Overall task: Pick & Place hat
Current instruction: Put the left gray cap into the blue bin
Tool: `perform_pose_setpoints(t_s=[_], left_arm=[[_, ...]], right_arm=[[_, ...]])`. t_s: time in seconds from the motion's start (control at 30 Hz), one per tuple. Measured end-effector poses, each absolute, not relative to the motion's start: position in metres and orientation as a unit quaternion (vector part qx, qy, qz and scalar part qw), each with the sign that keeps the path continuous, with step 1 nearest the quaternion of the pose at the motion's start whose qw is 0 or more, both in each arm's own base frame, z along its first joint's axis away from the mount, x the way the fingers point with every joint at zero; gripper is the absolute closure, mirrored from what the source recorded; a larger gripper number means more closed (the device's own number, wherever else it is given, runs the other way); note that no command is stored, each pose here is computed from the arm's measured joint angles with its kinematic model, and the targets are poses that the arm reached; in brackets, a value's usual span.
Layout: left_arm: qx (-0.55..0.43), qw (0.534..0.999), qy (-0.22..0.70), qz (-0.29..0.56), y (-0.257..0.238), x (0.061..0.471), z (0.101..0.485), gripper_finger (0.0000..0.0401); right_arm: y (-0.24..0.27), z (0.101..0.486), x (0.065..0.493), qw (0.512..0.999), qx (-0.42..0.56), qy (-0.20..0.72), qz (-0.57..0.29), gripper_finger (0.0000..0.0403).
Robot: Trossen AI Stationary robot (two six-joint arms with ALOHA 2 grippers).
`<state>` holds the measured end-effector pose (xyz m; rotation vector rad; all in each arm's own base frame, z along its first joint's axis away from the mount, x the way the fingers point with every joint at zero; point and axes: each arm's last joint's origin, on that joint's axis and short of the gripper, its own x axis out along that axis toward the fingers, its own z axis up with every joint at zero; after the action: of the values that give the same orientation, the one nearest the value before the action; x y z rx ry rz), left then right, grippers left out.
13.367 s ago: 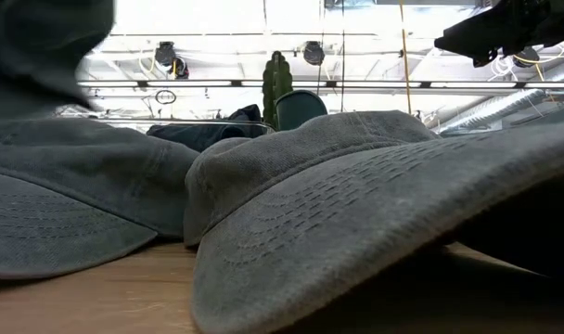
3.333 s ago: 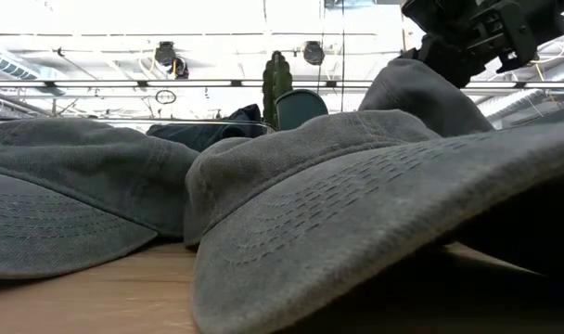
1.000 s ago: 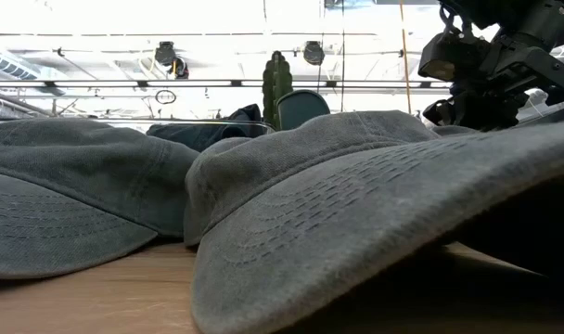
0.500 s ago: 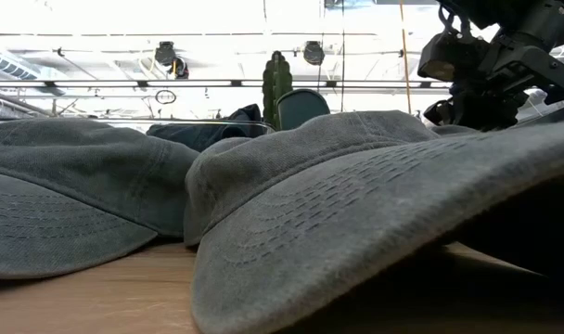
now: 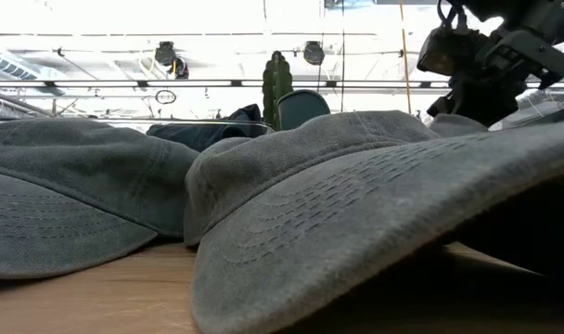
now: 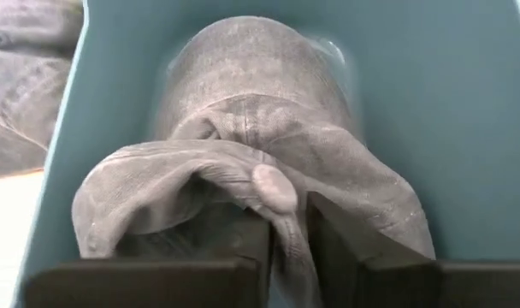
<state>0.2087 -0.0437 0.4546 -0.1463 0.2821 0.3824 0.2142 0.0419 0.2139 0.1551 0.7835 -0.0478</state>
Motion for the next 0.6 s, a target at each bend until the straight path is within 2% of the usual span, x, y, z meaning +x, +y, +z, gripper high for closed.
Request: perform_pose_setpoints(t_s=[0.27, 0.6], left_arm=[[-0.073, 0.969, 0.139, 0.189, -0.044, 0.209, 0.455, 0.0022], [-0.073, 0.969, 0.14, 0.189, -0.044, 0.209, 0.455, 0.0022]], right_arm=[[0.04, 0.226, 0.206, 0.93, 0.082, 0.358, -0.017, 0.0265], [0.036, 0.245, 0.183, 0.936, 0.125, 0.328, -0.023, 0.0213]])
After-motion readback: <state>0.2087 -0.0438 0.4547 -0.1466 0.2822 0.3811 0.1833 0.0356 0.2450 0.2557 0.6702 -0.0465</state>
